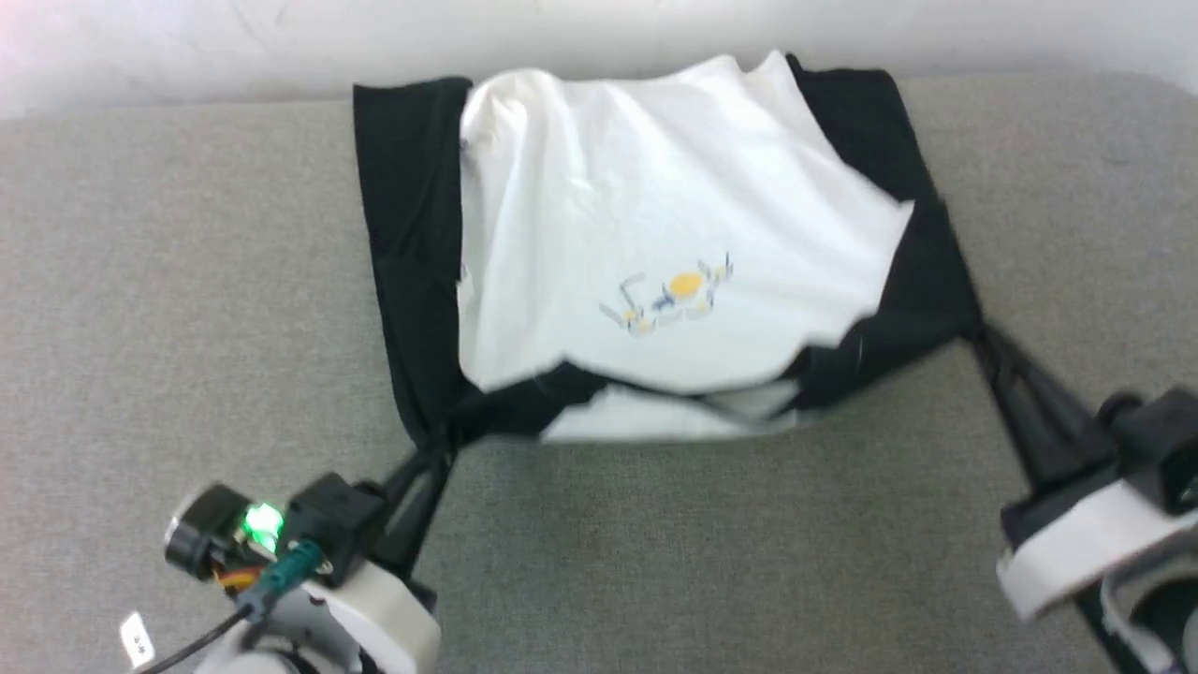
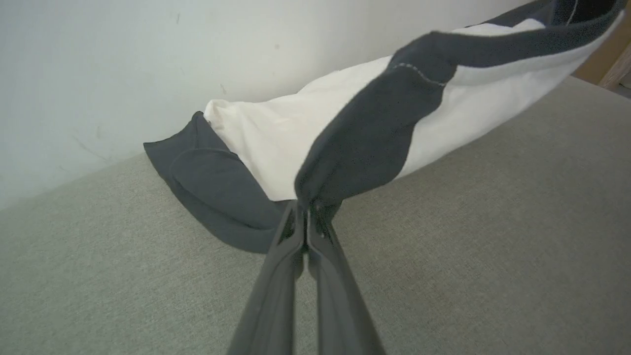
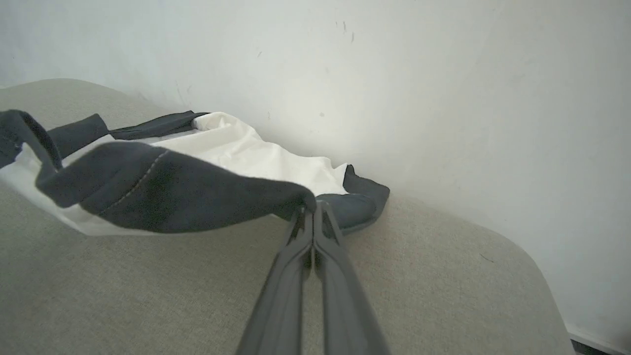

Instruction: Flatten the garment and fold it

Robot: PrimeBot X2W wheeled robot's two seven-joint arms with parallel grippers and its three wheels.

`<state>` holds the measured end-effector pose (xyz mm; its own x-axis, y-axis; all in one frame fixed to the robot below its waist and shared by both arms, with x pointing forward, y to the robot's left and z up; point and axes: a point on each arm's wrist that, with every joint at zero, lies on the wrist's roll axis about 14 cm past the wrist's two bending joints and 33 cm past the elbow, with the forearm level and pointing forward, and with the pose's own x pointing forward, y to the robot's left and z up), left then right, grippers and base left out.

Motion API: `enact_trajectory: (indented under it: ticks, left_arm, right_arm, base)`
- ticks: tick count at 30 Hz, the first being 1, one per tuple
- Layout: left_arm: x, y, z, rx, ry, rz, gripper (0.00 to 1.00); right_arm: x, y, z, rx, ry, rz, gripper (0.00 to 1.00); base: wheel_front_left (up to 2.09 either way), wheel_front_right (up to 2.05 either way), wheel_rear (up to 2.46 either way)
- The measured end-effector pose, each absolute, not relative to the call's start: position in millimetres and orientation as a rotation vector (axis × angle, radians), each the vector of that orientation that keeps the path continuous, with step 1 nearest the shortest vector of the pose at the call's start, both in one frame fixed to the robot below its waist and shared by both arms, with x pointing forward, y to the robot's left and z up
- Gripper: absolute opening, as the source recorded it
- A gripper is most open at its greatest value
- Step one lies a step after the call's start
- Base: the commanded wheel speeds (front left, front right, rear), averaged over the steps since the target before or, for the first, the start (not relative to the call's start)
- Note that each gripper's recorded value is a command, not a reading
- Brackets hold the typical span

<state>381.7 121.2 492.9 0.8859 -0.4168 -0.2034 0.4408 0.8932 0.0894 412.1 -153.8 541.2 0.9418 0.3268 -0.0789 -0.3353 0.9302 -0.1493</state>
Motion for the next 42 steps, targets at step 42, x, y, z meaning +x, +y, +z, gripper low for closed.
enact_trajectory:
  ticks: [42]
  left_arm:
    - [241,96,384,-0.075,0.866,-0.579,0.36]
  right_arm:
    - [257,-142,391,-0.014,0.781,0.449,0.29]
  base:
    - [0.0,0.0,0.0]
